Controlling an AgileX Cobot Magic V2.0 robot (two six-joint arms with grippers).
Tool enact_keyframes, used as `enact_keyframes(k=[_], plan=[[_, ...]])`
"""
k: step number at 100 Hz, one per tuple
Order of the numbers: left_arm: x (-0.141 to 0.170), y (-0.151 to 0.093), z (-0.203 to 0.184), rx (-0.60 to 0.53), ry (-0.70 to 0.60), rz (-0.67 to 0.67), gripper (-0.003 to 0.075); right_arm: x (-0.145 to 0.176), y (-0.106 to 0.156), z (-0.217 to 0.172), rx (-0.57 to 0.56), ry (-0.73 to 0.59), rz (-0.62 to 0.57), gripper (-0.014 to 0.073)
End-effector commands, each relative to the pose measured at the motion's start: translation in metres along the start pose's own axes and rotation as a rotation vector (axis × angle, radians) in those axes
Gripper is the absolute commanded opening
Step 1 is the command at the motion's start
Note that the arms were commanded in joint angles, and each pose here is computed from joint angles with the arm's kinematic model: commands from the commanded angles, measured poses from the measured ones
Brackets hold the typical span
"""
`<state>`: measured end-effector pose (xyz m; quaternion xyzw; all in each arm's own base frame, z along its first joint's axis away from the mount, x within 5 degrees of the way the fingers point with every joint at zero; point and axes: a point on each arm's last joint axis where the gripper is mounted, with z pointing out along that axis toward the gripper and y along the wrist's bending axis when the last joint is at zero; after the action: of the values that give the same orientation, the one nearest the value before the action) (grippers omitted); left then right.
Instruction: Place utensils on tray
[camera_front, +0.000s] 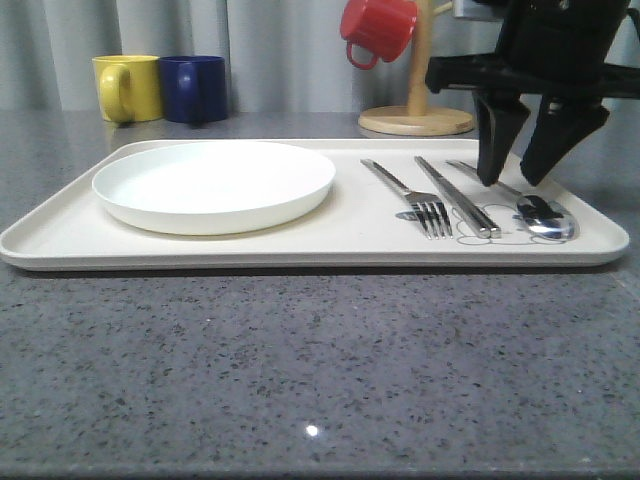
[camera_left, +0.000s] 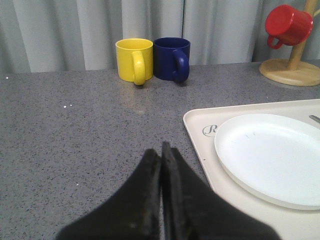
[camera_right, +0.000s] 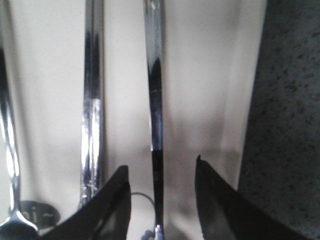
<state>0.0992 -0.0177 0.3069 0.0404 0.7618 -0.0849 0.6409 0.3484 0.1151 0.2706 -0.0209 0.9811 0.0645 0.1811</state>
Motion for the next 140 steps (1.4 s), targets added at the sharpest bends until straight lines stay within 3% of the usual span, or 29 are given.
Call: enact_keyframes(k=[1, 15, 37, 60, 94, 109, 119, 140], plan=[[-0.016, 0.001, -0.002, -0.019, -0.107, -0.002, -0.0019, -0.009, 0.000, -0.048, -0.015, -0.185, -0.030, 0.0330], [-0.016, 0.001, -0.002, -0.019, -0.107, -0.002, -0.0019, -0.009, -0.010, -0.085, -0.019, -0.317, -0.044, 0.0330], [-0.016, 0.001, -0.002, -0.019, -0.107, -0.002, -0.0019, 0.014, -0.049, -0.133, 0.060, -0.439, 0.006, 0.0330], [-0.016, 0.001, -0.002, -0.019, -0.107, -0.002, -0.0019, 0.077, -0.075, -0.145, 0.105, -0.538, 0.030, 0.0330], [-0.016, 0.001, -0.002, -0.019, -0.107, -0.002, -0.0019, 0.177, -0.084, -0.138, 0.085, -0.717, -0.001, 0.0330], [-0.016, 0.001, -0.002, -0.019, -0.107, -0.002, -0.0019, 0.206, -0.086, -0.140, 0.072, -0.804, -0.006, 0.0325], [-0.016, 0.001, -0.002, -0.019, -0.107, -0.002, -0.0019, 0.216, -0.086, -0.148, 0.058, -0.894, -0.012, 0.0265], [-0.016, 0.001, -0.002, -0.019, -0.107, -0.002, -0.0019, 0.222, -0.085, -0.157, 0.048, -0.964, -0.016, -0.0012]])
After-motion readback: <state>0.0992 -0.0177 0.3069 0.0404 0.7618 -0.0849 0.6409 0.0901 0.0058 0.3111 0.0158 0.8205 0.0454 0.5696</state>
